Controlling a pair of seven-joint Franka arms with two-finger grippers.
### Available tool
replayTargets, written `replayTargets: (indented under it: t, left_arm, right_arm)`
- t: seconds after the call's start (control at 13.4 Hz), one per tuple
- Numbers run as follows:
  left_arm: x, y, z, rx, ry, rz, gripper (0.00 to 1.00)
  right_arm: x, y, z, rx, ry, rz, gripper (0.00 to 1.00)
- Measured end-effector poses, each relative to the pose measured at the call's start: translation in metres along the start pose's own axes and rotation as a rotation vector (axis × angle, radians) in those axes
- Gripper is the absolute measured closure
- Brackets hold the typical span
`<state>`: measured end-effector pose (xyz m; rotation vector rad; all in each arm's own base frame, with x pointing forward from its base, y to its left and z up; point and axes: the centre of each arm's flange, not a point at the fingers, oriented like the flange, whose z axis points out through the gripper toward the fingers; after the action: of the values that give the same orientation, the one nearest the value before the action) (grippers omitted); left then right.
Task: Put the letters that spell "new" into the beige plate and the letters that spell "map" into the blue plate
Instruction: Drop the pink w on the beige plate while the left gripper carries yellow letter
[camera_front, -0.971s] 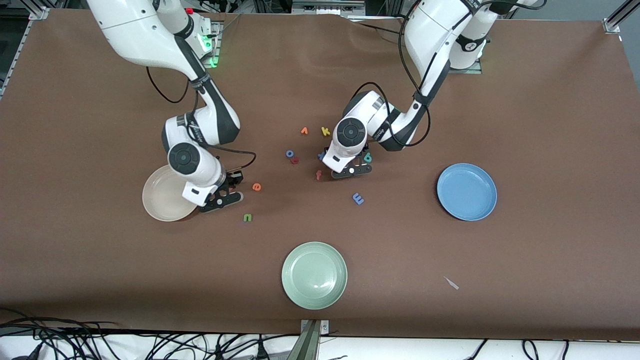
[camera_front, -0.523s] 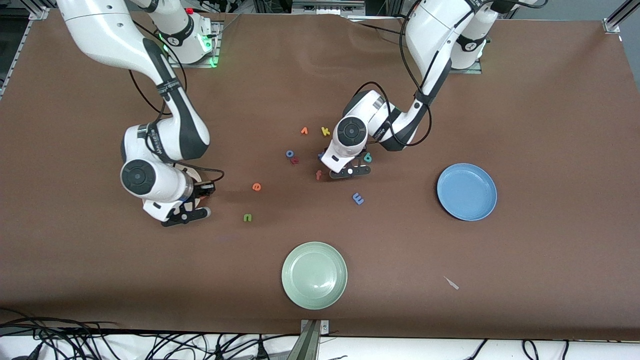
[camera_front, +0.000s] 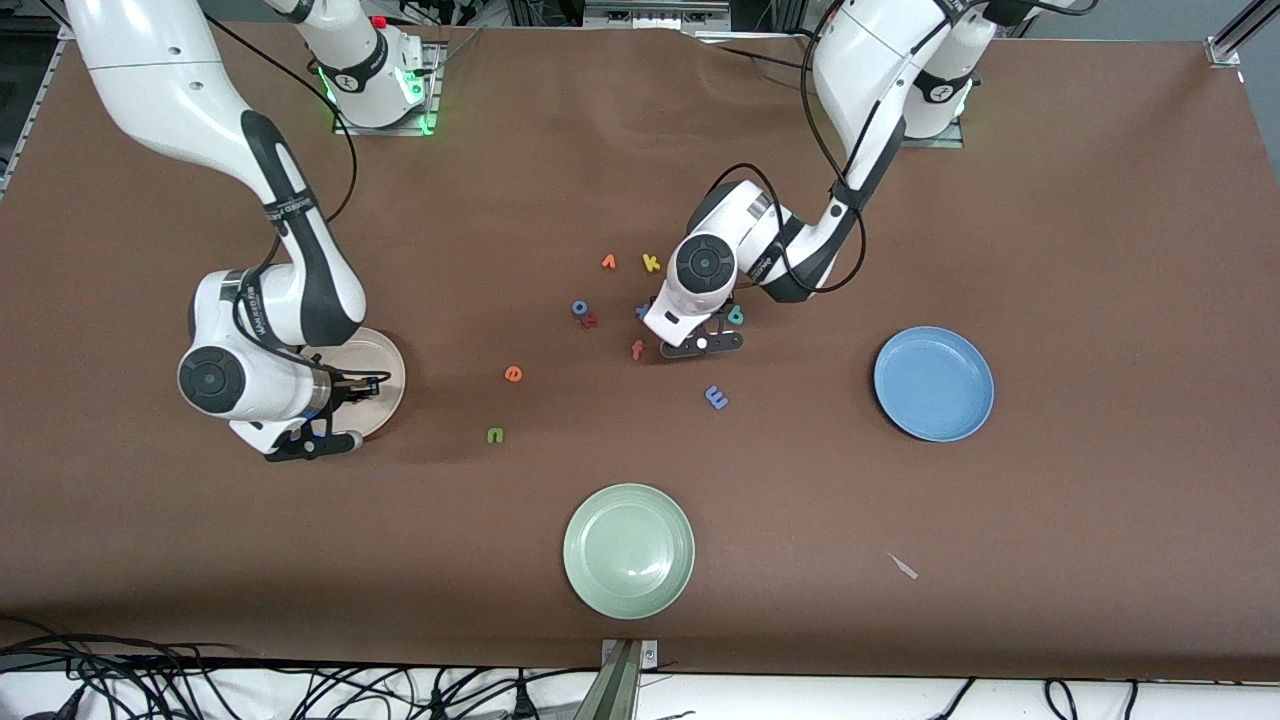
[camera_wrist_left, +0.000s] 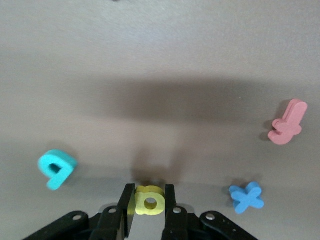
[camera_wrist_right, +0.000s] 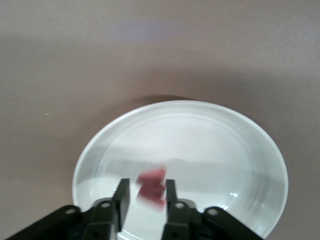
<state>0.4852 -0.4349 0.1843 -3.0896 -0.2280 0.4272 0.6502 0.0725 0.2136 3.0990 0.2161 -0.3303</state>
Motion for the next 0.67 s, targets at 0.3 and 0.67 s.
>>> replayTargets:
  t: [0.3,0.67]
  left_arm:
    - [0.013,-0.027,-0.067,0.031,-0.04,-0.014,0.73]
    - [0.06,-0.117,-0.126,0.081,-0.134,0.095,0.73]
  right_arm:
    - [0.005,-0.02,-0.01,0.052,0.021,0.069,0.12]
    - [0.015,-0.084,-0.026,0.069,0.076,0.236,0.0]
